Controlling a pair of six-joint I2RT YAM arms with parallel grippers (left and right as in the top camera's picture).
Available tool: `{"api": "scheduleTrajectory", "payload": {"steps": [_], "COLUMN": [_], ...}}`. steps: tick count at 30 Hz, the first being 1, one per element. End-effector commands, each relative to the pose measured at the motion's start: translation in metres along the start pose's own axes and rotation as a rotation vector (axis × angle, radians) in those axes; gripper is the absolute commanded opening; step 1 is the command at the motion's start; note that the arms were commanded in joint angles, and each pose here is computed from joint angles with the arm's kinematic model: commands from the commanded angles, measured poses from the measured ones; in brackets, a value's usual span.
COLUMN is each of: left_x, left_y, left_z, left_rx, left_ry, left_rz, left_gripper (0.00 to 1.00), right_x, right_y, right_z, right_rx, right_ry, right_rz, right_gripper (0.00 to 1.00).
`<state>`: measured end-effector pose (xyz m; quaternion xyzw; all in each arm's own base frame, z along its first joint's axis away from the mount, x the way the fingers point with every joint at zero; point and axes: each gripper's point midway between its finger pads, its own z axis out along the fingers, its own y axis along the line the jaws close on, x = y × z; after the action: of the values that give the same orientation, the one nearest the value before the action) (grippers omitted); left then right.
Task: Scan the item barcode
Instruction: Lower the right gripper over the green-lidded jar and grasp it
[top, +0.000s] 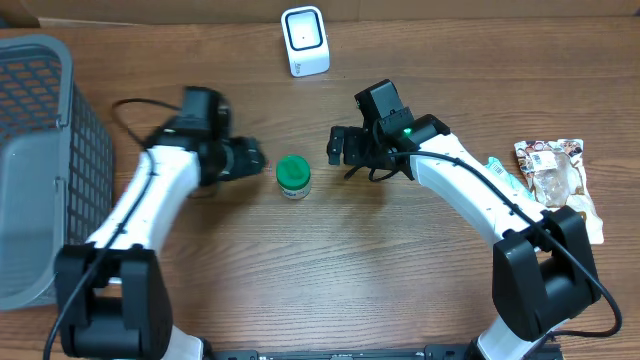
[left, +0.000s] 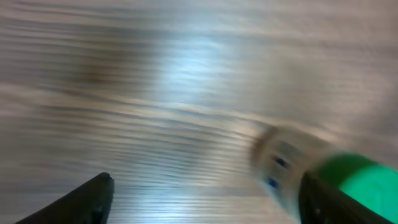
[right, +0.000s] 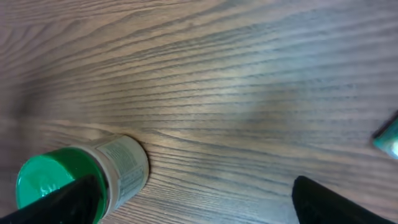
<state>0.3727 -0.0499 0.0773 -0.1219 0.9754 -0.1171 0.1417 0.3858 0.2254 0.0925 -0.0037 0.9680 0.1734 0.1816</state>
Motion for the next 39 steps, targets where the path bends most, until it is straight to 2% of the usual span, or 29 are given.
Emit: {"api": "scheduleTrajectory", "payload": {"steps": [1,5,10,14,18,26,36,39], "left_x": [-0.025,-0.031,-0.035,-0.035,-0.035,-0.035,-0.035,-0.035], "left_y": [0.028,0.053,0.072,0.073,0.073,0.073,0.073,0.073], "left_z": [-0.021,-0.026,-0.029,-0.029,-0.029,-0.029,-0.029,-0.029], "left_rx": [-0.023,-0.043,-0.092,-0.100,-0.100,-0.099,-0.100,-0.100], "left_ry": [-0.069,-0.083,-0.102,-0.104,-0.104,-0.104,-0.104,-0.104], "left_rz": [-0.092,-0.151,-0.183,-0.183,-0.183,-0.183,-0.183,-0.183], "left_gripper": [0.85,1.00,1.00,1.00,1.00,1.00,0.99,1.00], "right_x": [0.004,0.002,-0.007,-0.012,0.000,0.015,0.035,0.041], "right_y": [0.028,0.052,0.084,0.104,0.124,0.110,0.104,0.098], "right_z": [0.001,-0.004,-0.019,-0.026,-0.016,0.022,0.047,0.046], "right_rx": [-0.117,-0.144,-0.108,-0.055,-0.061,0.101,0.112,0.135], "right_ry": [0.014,-0.009,-0.082,-0.156,-0.150,-0.170,-0.082,-0.056], "right_rz": [-0.105,-0.149,-0.200,-0.171,-0.152,-0.116,-0.122,-0.173], "right_gripper": [0.90,0.91,1.00,1.00,1.00,1.00,1.00,1.00]}}
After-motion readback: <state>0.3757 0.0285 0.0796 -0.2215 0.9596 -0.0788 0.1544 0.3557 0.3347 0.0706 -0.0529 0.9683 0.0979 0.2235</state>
